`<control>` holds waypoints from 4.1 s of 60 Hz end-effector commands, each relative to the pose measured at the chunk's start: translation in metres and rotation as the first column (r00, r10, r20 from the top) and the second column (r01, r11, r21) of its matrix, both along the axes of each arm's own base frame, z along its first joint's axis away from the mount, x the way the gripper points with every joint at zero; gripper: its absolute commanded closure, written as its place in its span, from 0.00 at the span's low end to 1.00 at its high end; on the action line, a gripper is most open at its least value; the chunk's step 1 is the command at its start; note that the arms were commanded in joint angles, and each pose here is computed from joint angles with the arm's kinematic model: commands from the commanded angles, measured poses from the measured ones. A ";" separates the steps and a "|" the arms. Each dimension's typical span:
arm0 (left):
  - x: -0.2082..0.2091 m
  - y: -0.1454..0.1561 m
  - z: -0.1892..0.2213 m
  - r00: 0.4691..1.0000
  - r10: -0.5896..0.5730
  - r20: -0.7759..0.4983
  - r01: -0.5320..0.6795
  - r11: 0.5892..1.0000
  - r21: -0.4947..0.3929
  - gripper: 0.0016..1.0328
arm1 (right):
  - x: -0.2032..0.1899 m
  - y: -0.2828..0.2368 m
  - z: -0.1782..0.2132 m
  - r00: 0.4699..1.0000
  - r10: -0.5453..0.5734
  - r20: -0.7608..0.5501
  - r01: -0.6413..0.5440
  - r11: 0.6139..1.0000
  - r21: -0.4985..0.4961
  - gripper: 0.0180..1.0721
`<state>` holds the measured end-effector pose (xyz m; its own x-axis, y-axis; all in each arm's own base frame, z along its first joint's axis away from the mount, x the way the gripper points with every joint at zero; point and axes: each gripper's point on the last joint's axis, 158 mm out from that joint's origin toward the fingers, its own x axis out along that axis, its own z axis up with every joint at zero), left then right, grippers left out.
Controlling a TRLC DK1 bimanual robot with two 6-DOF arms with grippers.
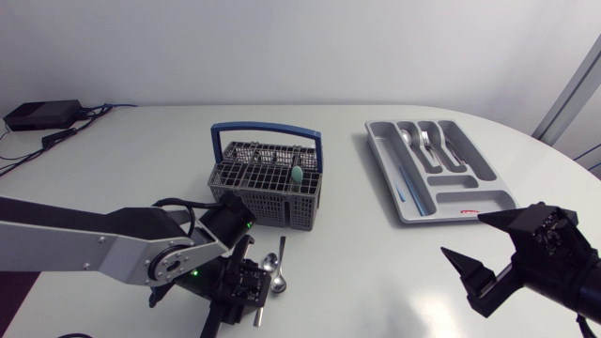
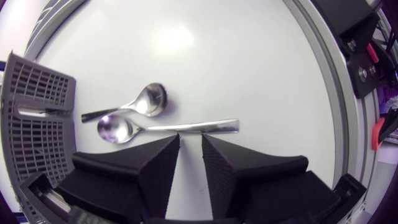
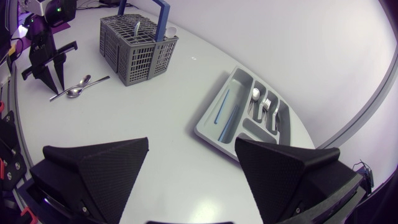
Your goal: Unload the cutlery basket into the drawer organizer.
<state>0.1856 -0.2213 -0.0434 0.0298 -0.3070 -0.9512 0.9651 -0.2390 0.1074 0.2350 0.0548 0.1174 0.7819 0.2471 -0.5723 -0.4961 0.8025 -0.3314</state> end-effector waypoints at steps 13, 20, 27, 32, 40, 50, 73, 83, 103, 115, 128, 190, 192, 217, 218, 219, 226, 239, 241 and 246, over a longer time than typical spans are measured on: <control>-0.048 0.004 -0.019 0.984 -0.020 -0.174 0.030 0.998 0.056 0.67 | -0.006 0.000 -0.016 0.999 0.017 -0.030 -0.017 1.000 -0.024 0.05; -0.044 -0.011 -0.018 0.985 -0.011 -0.174 0.015 1.000 0.023 0.67 | -0.007 0.005 -0.018 0.998 0.038 -0.045 -0.039 0.999 -0.022 0.05; -0.031 -0.030 -0.013 0.990 0.023 -0.142 -0.030 0.999 -0.046 0.66 | -0.007 0.014 -0.021 0.995 0.066 -0.071 -0.067 0.998 -0.013 0.05; -0.024 -0.037 -0.008 0.991 0.039 -0.131 -0.050 0.996 -0.080 0.64 | -0.006 0.018 -0.023 0.992 0.081 -0.093 -0.083 0.996 -0.014 0.05; -0.007 -0.045 0.012 0.990 0.090 -0.105 -0.107 0.979 -0.171 0.54 | -0.002 0.027 -0.022 0.987 0.112 -0.119 -0.112 0.994 0.007 0.05; -0.002 -0.035 0.011 0.988 0.115 -0.101 -0.131 0.977 -0.168 0.54 | -0.001 0.041 -0.024 0.975 0.154 -0.158 -0.149 0.988 0.044 0.05; 0.030 -0.016 0.033 0.996 0.073 0.045 -0.062 0.974 -0.218 0.54 | 0.002 0.085 -0.032 0.932 0.263 -0.248 -0.253 0.965 0.074 0.05; 0.024 -0.014 0.035 0.989 -0.094 0.115 0.114 0.976 -0.184 0.47 | 0.003 0.087 -0.044 0.926 0.257 -0.276 -0.245 0.967 0.075 0.05; 0.016 -0.032 0.024 0.930 -0.345 0.124 0.354 0.934 -0.056 0.47 | -0.003 0.083 -0.059 0.919 0.248 -0.306 -0.239 0.969 0.067 0.05; 0.024 -0.030 0.010 0.919 -0.387 0.074 0.387 0.922 0.016 0.48 | -0.002 0.080 -0.061 0.921 0.240 -0.306 -0.231 0.971 0.065 0.05; 0.031 -0.022 -0.001 0.922 -0.386 0.032 0.384 0.921 0.066 0.51 | -0.001 0.079 -0.063 0.922 0.237 -0.306 -0.230 0.971 0.061 0.05; 0.013 0.013 -0.017 0.977 -0.204 -0.070 0.213 0.961 0.175 0.85 | -0.001 0.078 -0.052 0.931 0.235 -0.277 -0.224 0.972 0.072 0.05; 0.015 0.014 -0.014 0.980 -0.191 -0.059 0.198 0.966 0.168 0.85 | 0.001 0.077 -0.051 0.933 0.230 -0.275 -0.217 0.973 0.076 0.05; 0.041 -0.005 0.049 0.992 -0.066 0.112 0.062 0.997 0.037 0.85 | 0.011 0.076 -0.026 0.940 0.225 -0.256 -0.188 0.969 0.159 0.05; 0.042 -0.007 0.053 0.991 -0.061 0.120 0.058 0.998 0.029 0.85 | 0.010 0.077 -0.026 0.939 0.229 -0.258 -0.192 0.968 0.160 0.05; 0.042 -0.008 0.054 0.991 -0.058 0.122 0.055 0.998 0.025 0.85 | 0.010 0.078 -0.026 0.938 0.230 -0.258 -0.194 0.968 0.159 0.05; 0.040 -0.008 0.055 0.991 -0.057 0.123 0.054 0.998 0.028 0.85 | 0.005 0.084 -0.027 0.929 0.257 -0.265 -0.221 0.962 0.159 0.05; 0.041 0.024 0.050 0.995 -0.012 0.097 0.006 0.998 0.057 0.79 | -0.006 0.132 -0.033 0.877 0.361 -0.317 -0.337 0.932 0.130 0.05; 0.042 0.030 0.051 0.995 0.001 0.105 -0.007 0.999 0.053 0.74 | -0.006 0.141 -0.037 0.868 0.373 -0.327 -0.354 0.928 0.119 0.05; 0.047 0.040 0.056 0.992 0.050 0.114 -0.054 0.998 0.037 0.58 | -0.001 0.162 -0.049 0.853 0.388 -0.350 -0.390 0.918 0.067 0.05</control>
<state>0.2365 -0.1961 0.0120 0.1498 -0.2720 -0.9506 0.9541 -0.2124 0.2111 0.2313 0.1975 0.0767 0.4018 0.4967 -0.7693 -0.8406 0.5333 -0.0947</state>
